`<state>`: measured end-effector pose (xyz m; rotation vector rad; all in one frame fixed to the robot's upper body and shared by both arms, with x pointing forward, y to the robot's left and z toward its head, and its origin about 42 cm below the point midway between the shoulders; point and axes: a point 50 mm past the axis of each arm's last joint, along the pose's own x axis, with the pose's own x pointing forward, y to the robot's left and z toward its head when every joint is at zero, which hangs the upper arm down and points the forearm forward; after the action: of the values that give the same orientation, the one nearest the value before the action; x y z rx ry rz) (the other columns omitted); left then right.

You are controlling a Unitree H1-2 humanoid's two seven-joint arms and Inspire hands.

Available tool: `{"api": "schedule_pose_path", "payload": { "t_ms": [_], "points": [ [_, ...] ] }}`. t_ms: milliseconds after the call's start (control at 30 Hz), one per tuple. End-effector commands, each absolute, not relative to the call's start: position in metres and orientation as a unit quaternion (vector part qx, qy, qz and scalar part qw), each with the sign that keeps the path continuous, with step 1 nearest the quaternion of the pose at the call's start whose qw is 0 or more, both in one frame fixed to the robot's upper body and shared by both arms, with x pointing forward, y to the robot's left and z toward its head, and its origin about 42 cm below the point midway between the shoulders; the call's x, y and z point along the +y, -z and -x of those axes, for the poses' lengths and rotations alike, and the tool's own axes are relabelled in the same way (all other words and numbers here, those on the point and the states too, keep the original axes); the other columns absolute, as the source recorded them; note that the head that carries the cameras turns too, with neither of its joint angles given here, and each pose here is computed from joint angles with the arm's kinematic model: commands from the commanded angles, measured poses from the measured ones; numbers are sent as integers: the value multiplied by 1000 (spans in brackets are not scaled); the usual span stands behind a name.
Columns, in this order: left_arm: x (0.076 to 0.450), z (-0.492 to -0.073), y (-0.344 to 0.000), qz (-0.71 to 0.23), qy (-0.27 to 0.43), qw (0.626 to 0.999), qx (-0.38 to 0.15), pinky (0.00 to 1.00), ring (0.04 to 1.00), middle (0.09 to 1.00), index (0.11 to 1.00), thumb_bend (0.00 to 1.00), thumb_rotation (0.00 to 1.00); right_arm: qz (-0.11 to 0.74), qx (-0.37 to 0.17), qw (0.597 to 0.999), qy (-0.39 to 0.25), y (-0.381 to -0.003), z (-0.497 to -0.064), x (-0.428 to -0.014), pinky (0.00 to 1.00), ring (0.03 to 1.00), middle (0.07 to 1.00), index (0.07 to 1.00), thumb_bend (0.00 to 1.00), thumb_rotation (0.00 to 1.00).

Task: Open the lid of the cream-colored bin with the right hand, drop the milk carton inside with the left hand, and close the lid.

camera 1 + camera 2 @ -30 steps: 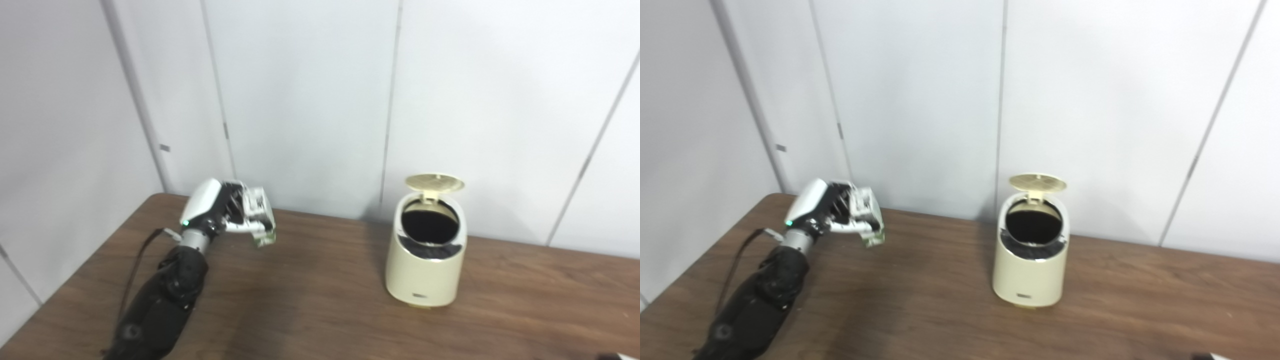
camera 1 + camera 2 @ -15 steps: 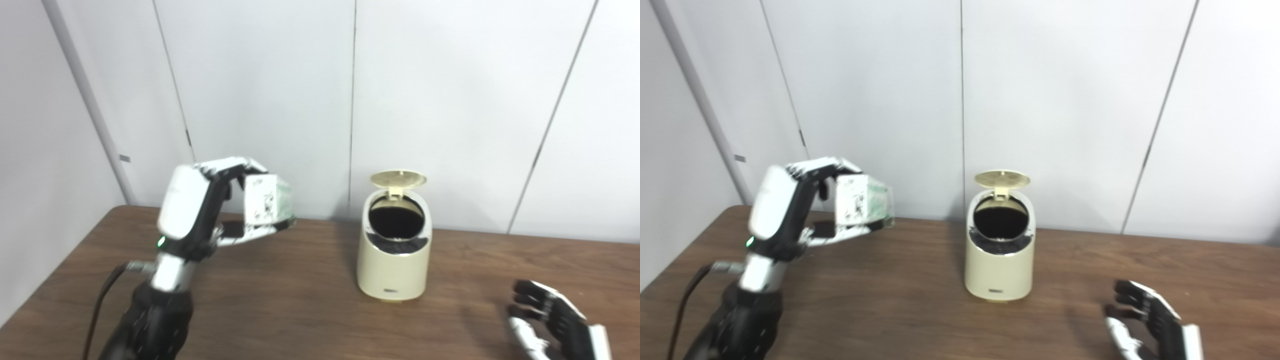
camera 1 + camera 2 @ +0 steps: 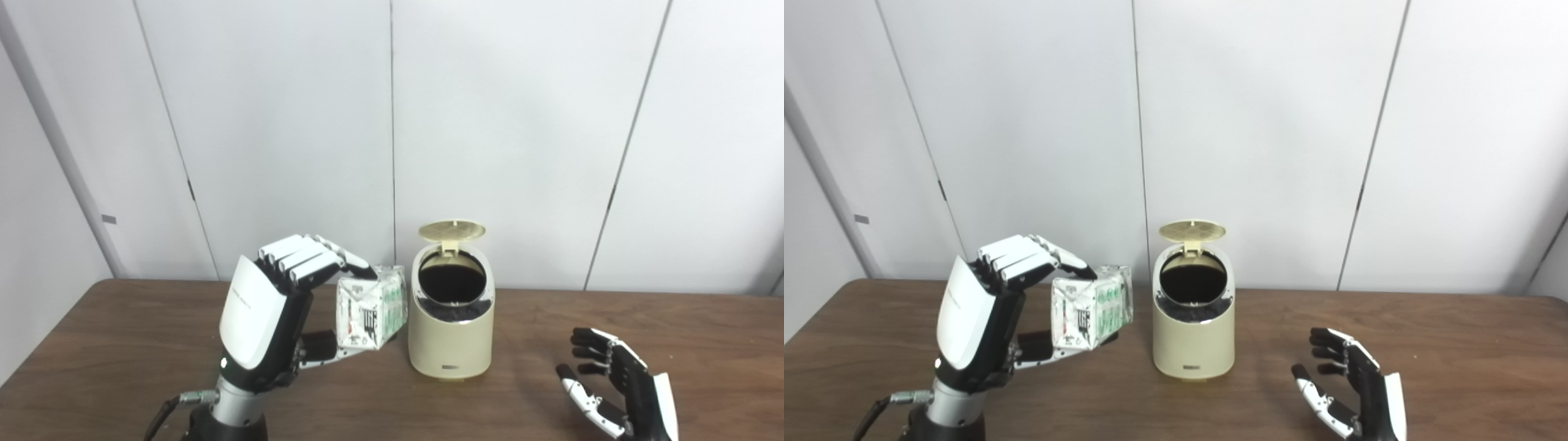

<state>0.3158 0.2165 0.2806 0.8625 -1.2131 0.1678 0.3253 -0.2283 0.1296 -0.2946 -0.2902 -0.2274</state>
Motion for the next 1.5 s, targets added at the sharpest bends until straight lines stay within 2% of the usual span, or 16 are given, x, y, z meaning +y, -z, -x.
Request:
{"api": "schedule_pose_path", "payload": {
  "t_ms": [0, 133, 233, 467, 667, 867, 967, 1267, 1467],
  "points": [
    [209, -311, -299, -357, -87, 715, -595, 389, 463, 480, 485, 504, 0, 143, -112, 977, 110, -107, -315, -215, 556, 645, 682, 693, 261, 185],
    [202, -311, -296, -344, -80, 719, -599, 385, 464, 477, 485, 503, 0, 144, -112, 977, 111, -107, -312, -211, 598, 675, 696, 696, 253, 195],
    [193, -315, -295, -333, -78, 719, -605, 383, 459, 476, 483, 504, 0, 134, -103, 979, 112, -106, -310, -209, 609, 684, 704, 704, 275, 279],
    [179, -335, -290, -333, -86, 705, -620, 360, 412, 491, 521, 500, 0, 153, -109, 977, 100, -105, -305, -205, 607, 688, 716, 718, 265, 236],
    [174, -369, -283, -337, -91, 695, -629, 311, 432, 485, 502, 503, 0, 159, -106, 977, 97, -104, -301, -202, 600, 686, 710, 715, 268, 191],
    [165, -393, -274, -345, -72, 691, -631, 332, 435, 480, 509, 503, 0, 155, -106, 977, 97, -103, -297, -200, 597, 682, 703, 702, 268, 75],
    [161, -406, -270, -350, -69, 691, -628, 321, 423, 488, 507, 503, 0, 149, -103, 979, 98, -103, -294, -198, 596, 678, 699, 701, 269, 51],
    [153, -434, -255, -370, -40, 712, -595, 295, 410, 496, 505, 502, 0, 149, -98, 979, 97, -107, -284, -193, 609, 686, 704, 705, 272, 161],
    [149, -444, -245, -377, -30, 721, -581, 233, 369, 486, 538, 497, 0, 149, -98, 979, 98, -108, -281, -190, 613, 694, 708, 704, 265, 124]
  ]
}}
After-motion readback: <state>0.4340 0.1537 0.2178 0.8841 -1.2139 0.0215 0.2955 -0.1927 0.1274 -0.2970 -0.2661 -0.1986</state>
